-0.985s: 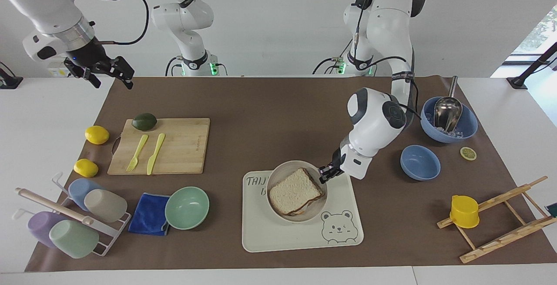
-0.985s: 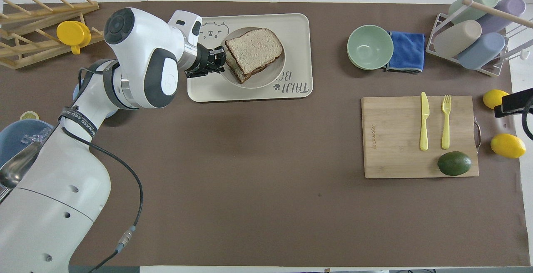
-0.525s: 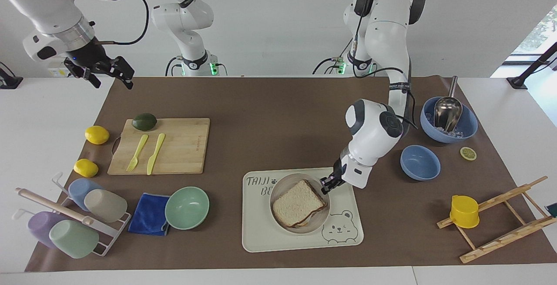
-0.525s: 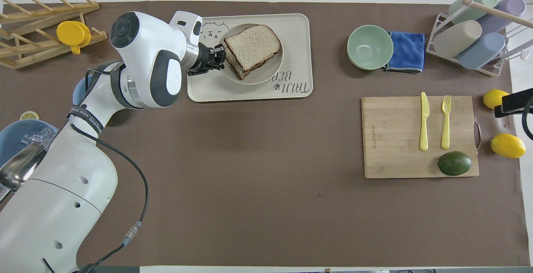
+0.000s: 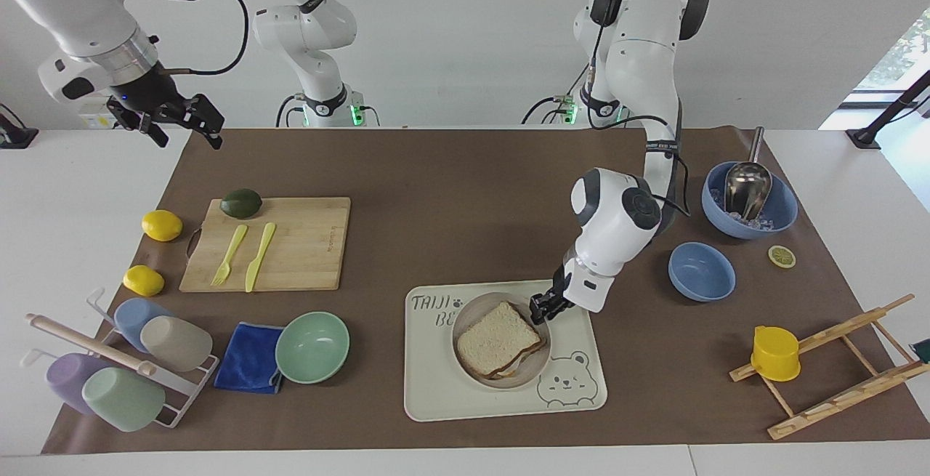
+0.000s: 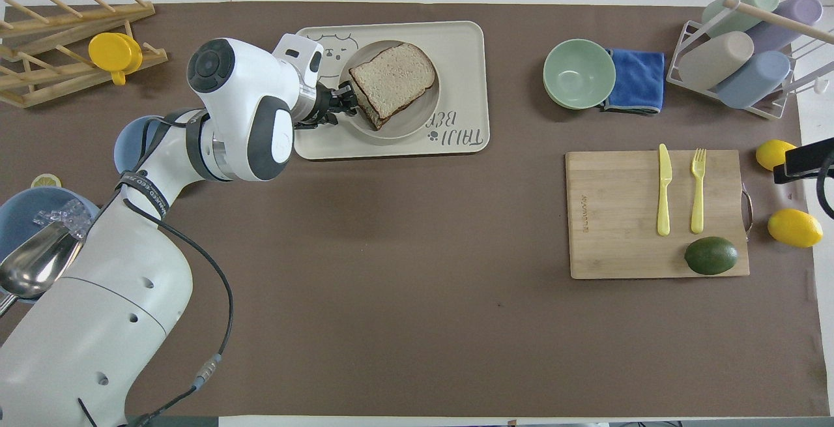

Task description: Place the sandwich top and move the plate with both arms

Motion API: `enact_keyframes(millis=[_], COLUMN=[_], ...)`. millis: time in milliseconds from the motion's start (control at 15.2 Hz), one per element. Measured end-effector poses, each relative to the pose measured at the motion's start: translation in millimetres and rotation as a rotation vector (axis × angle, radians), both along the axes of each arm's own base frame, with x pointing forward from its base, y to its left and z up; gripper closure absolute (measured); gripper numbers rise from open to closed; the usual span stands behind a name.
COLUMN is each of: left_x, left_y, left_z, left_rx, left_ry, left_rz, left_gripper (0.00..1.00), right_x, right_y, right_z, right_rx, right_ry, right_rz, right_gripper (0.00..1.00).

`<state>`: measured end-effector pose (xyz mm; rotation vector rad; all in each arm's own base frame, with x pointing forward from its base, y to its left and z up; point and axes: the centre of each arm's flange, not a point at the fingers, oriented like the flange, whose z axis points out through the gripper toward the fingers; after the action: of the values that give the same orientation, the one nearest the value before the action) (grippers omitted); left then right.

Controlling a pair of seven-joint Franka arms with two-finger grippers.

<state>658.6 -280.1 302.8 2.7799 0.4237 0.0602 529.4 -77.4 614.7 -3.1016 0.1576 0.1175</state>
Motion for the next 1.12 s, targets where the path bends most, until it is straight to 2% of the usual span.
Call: enact_keyframes(millis=[263, 328, 853, 1116], left_x=[0.7, 0.7, -4.4, -10.2], left_y=[9.9, 15.7, 95.3, 148.8], left_z=[29.8, 42.2, 153.0, 193.1], left_rx=[0.01, 0.02, 0.103, 0.222], left_ry=[0.013, 0.013, -0.017, -0.037], left_rz=[-0.017, -0.023, -0.008, 0.004], left_gripper=[0.07, 0.0, 0.0, 0.0], right_x=[0.0, 0.0, 0.0, 0.0], right_y=[0.0, 0.0, 0.0, 0.0], right_z=[0.0, 0.0, 0.0, 0.0], right_rx=[0.0, 0.0, 0.0, 0.0], right_ry=[0.0, 0.0, 0.0, 0.0], right_rz=[0.0, 0.0, 0.0, 0.0], right_gripper=[0.0, 0.0, 0.0, 0.0])
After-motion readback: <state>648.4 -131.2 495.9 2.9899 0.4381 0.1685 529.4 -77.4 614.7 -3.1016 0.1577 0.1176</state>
